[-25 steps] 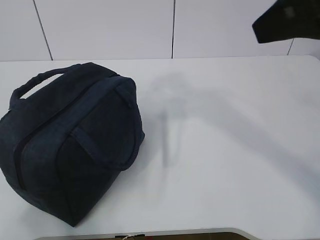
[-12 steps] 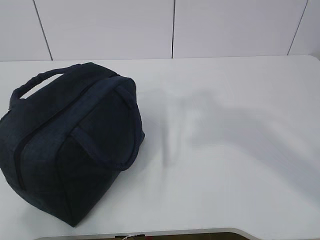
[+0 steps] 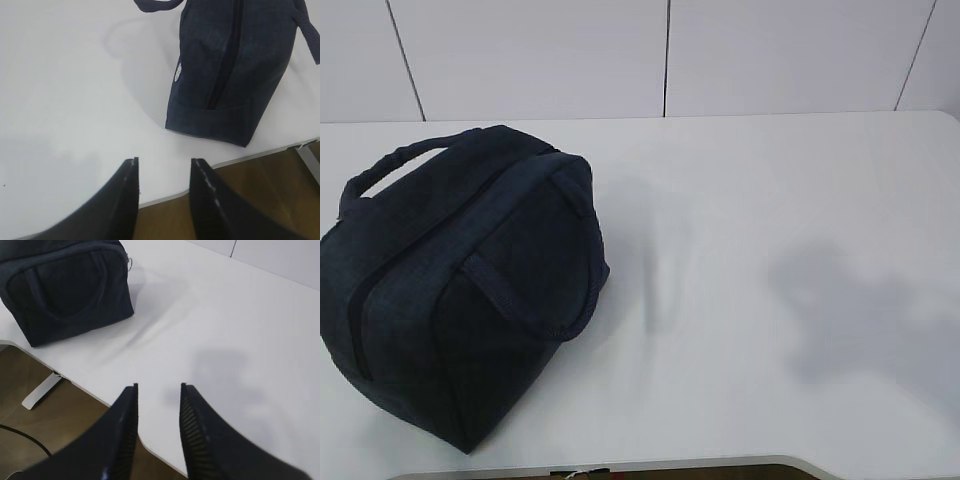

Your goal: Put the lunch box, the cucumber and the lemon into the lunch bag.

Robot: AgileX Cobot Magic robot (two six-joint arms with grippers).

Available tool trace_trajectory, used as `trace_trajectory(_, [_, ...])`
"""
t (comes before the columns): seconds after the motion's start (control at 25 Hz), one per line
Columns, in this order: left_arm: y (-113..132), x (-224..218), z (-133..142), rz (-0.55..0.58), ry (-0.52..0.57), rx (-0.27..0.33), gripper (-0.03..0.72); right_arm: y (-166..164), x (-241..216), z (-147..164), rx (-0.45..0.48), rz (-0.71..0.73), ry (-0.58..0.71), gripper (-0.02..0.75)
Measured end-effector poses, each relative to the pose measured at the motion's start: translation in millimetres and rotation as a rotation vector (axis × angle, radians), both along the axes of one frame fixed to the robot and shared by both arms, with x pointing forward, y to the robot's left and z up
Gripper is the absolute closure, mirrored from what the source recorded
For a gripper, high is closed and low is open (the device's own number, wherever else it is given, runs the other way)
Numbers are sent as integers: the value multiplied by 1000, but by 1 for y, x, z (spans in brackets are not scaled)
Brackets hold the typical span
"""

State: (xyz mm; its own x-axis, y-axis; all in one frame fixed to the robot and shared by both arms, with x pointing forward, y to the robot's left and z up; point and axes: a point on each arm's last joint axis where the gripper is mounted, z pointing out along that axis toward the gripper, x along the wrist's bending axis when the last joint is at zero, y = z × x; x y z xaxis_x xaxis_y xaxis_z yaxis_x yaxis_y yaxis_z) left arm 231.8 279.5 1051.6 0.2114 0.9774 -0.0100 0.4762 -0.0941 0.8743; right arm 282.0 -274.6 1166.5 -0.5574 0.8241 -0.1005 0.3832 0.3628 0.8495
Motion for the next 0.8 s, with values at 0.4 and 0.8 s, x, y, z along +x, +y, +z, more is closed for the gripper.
trace_trajectory(0.4, [0, 0, 0, 0, 0, 0, 446, -30, -40, -34, -20, -23, -11, 494])
trace_trajectory(0.8, [0, 0, 0, 0, 0, 0, 446, -39, -53, -77, -49, -1, -35, 494])
